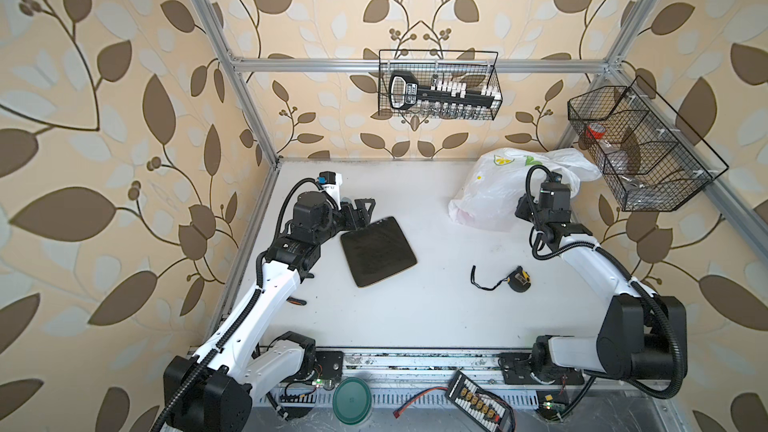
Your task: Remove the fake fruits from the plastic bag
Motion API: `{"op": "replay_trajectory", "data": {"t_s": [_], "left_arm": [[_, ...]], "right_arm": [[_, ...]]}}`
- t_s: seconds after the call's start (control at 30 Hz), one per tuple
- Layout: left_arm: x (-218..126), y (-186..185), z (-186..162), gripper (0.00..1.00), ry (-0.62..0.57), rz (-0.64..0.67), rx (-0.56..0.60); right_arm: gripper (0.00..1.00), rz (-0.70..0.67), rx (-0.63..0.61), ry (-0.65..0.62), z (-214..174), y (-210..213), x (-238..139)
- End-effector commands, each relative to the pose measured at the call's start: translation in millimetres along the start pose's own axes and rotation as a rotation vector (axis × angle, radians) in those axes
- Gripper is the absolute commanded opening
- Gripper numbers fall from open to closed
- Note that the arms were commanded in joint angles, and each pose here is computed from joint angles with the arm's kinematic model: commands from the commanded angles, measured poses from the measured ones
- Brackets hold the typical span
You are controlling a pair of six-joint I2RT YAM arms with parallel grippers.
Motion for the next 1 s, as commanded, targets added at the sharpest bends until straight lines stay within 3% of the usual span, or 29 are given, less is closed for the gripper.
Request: {"op": "replay_trajectory", "data": {"t_s": [0.0, 0.2, 0.63, 0.83, 0.97], "left_arm": [[-9, -7, 2, 0.90, -0.028, -0.027, -0.025], [-5, -6, 0, 0.89, -0.022, -0.044, -0.063], [-2, -28, 5, 0.85, -0.005, -0.130, -0.144], [-1, -58, 12, 0.85, 0.031, -0.185, -0.168], [-2, -70, 17, 0.85, 0.044, -0.209, -0.182]], "right_arm": [[0.24, 0.148, -0.031, -0.051, 18, 23, -4], [0.00, 0.304, -0.116, -0.035, 6, 66, -18], [0.00, 0.608, -0.204, -0.011, -50, 180, -63], [0.00, 0.672, -0.260, 0.022, -83, 219, -70], [0.00, 0.665, -0.283, 0.006, -87, 217, -78]]}}
Point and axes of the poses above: each gripper's point midway between its finger pads, its own x axis out along the fingers, its own y axis along the line the jaws close on, z = x × y, the point moved 10 cm from there along -x, back along the fingers, and after that the axes turned 3 degrees about x, right-handed, at the moved point
